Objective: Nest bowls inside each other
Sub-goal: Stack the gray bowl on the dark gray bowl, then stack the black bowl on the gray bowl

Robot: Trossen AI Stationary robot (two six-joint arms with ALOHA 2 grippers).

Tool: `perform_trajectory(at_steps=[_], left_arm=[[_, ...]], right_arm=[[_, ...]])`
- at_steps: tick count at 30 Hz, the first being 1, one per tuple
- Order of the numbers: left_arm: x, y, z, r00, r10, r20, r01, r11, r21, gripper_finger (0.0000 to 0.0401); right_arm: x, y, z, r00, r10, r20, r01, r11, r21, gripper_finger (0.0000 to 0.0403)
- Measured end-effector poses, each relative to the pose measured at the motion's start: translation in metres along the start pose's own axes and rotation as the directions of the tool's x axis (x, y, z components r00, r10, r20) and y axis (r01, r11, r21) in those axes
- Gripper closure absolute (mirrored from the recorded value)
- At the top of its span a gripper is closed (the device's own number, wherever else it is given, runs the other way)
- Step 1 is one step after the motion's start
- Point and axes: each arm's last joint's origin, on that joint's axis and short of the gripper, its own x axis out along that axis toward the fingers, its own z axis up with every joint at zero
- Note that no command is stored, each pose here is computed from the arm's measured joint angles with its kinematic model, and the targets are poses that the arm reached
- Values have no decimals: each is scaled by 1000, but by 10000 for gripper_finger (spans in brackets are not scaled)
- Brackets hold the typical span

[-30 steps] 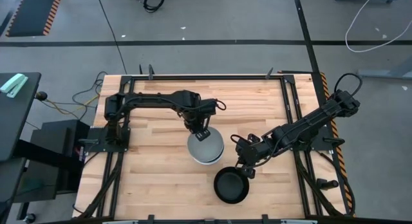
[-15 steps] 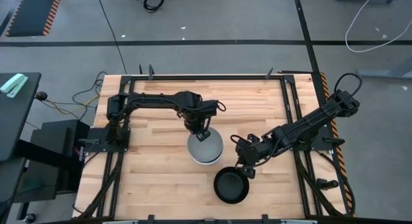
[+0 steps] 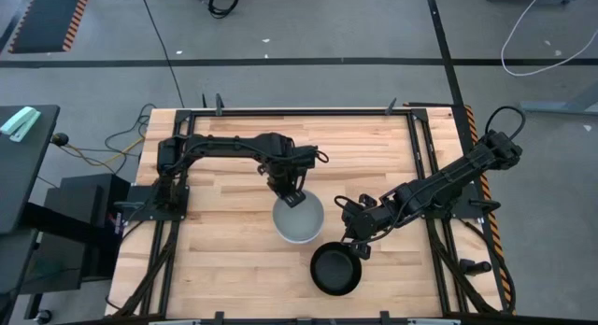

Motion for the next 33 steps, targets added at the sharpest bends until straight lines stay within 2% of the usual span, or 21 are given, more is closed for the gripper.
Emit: perform_trajectory(at_steps=[16, 20, 24, 27, 31, 33], left_arm=[[-6, 7, 3, 1000, -19, -12, 19, 1000, -16, 264], [-28, 5, 8, 999, -35, 24, 35, 999, 18, 240], [-65, 1, 12, 994, -53, 99, 49, 998, 39, 223], [-90, -2, 7, 990, -13, 138, 6, 998, 57, 217], [-114, -5, -9, 988, 94, 126, -102, 993, 59, 219], [-119, -12, -15, 983, 86, 165, -101, 991, 87, 223]], right_arm=[[0, 0, 0, 1000, 0, 0, 0, 1000, -2, 312], [0, 0, 0, 1000, 0, 0, 0, 1000, -2, 312], [0, 0, 0, 1000, 0, -1, 0, 1000, -2, 312], [0, 0, -1, 1000, 1, -11, -1, 1000, 9, 312], [-1, 5, -7, 999, 23, -40, -23, 1000, 1, 312], [-2, 8, -11, 998, 24, -53, -24, 1000, 0, 312]])
